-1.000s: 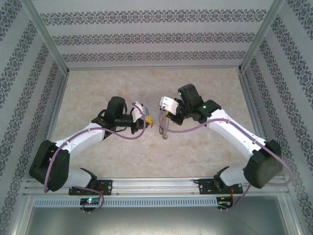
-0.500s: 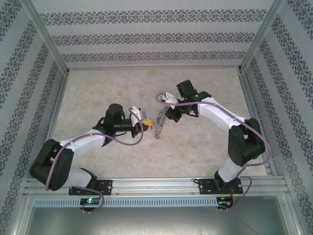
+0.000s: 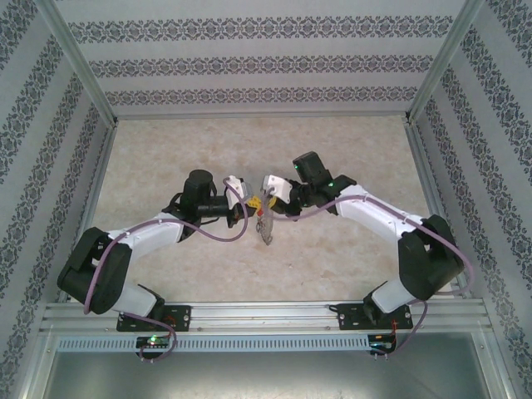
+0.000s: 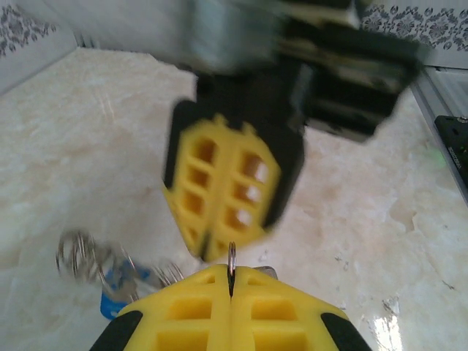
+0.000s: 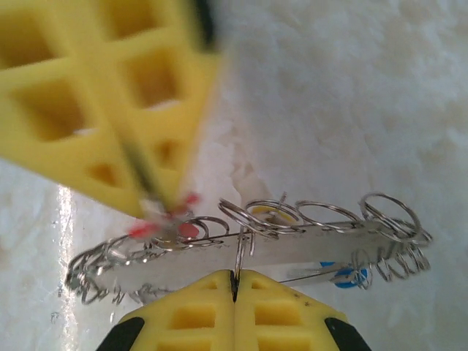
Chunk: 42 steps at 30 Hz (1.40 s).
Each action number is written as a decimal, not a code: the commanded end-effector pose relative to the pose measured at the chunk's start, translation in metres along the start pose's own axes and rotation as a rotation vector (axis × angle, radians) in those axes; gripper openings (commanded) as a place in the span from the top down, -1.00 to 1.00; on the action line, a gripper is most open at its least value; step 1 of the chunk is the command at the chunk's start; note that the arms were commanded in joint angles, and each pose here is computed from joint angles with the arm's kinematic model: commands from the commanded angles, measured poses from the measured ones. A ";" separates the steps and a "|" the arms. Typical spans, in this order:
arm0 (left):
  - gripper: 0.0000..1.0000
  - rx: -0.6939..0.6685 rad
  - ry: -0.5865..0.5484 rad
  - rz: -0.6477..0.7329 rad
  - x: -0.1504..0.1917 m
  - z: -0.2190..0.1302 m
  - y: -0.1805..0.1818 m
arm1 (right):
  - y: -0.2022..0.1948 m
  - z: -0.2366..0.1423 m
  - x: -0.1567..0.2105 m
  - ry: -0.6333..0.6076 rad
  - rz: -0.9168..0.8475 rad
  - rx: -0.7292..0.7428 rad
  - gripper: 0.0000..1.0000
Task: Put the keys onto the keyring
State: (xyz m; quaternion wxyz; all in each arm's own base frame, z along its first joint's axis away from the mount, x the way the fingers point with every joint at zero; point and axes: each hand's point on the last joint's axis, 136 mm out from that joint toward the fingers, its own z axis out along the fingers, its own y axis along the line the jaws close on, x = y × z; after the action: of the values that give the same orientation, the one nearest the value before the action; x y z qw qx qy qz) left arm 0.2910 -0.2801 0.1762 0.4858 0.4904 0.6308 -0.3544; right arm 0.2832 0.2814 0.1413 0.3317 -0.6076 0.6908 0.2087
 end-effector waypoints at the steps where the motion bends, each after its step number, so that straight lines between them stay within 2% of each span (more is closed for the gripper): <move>1: 1.00 0.055 -0.025 0.079 -0.018 -0.001 -0.011 | 0.003 -0.007 -0.005 -0.003 -0.216 0.063 1.00; 6: 1.00 0.030 0.049 0.074 -0.003 0.001 -0.006 | 0.009 -0.016 -0.014 -0.048 -0.272 0.061 1.00; 11: 1.00 -0.043 0.068 0.107 -0.003 -0.008 0.000 | 0.015 -0.019 -0.014 -0.066 -0.282 0.051 1.00; 17: 1.00 -0.079 0.175 0.111 0.014 -0.013 0.004 | 0.014 -0.023 -0.015 -0.086 -0.264 0.048 1.00; 22: 1.00 -0.066 0.134 0.114 0.010 -0.016 -0.004 | 0.012 -0.026 -0.018 -0.095 -0.260 0.051 1.00; 30: 1.00 0.030 -0.050 0.187 -0.040 -0.043 -0.047 | 0.006 -0.028 -0.019 -0.090 -0.254 0.059 1.00; 32: 1.00 0.062 -0.064 0.194 -0.044 -0.043 -0.059 | 0.005 -0.028 -0.020 -0.096 -0.258 0.057 1.00; 36: 1.00 0.092 0.027 0.154 -0.019 -0.029 -0.066 | 0.007 -0.029 -0.023 -0.107 -0.269 0.053 1.00; 42: 1.00 0.022 0.116 0.161 0.005 -0.012 -0.048 | 0.014 -0.029 -0.024 -0.127 -0.278 0.022 1.00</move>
State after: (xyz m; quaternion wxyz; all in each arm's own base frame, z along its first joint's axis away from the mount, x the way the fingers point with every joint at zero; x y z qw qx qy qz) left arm 0.2365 -0.2794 0.1841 0.4769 0.5562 0.6036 -0.3144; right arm 0.2681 0.2730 0.1550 0.3802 -0.6729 0.6107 0.1725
